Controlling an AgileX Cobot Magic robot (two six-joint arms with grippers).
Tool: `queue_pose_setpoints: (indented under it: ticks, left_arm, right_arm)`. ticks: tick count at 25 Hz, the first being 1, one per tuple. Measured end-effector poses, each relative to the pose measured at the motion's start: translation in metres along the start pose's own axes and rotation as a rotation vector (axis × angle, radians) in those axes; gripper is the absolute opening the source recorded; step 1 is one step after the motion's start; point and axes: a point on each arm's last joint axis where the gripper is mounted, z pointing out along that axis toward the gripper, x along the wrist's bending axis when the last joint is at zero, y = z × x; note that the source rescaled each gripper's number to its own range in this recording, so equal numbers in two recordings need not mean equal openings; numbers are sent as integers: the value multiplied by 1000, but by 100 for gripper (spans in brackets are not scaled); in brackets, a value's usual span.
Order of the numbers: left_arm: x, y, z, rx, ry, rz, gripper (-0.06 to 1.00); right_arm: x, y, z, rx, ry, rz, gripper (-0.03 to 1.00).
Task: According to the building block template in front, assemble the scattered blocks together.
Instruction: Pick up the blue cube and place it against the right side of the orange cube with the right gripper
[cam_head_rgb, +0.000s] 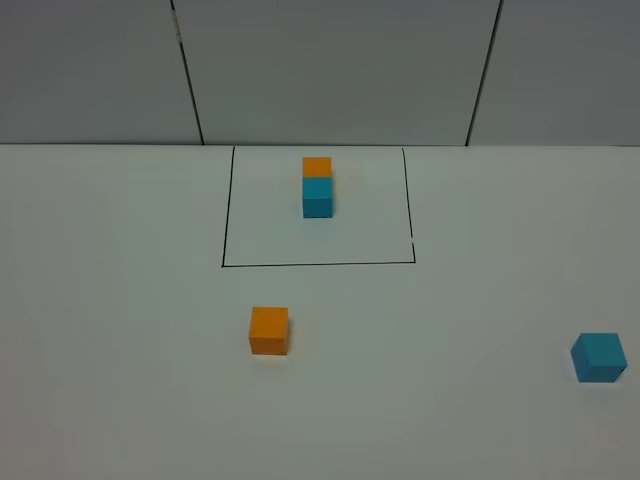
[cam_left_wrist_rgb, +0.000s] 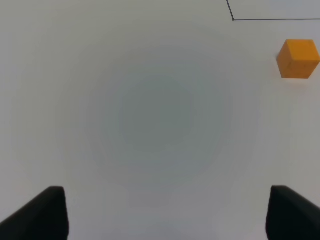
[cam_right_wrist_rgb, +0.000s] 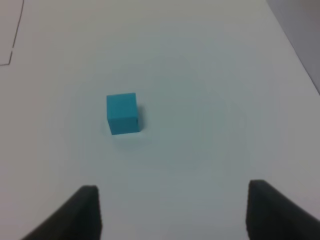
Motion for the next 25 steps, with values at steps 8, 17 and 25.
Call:
queue_pose_setpoints:
  ticks: [8, 17, 25]
  left_arm:
    - [0, 0, 0, 0, 0, 0, 97]
    - [0, 0, 0, 0, -1, 0, 97]
    - [0, 0, 0, 0, -1, 0, 97]
  right_arm:
    - [0, 0, 0, 0, 0, 0, 56]
    - [0, 0, 0, 0, 0, 0, 56]
    - [0, 0, 0, 0, 0, 0, 56]
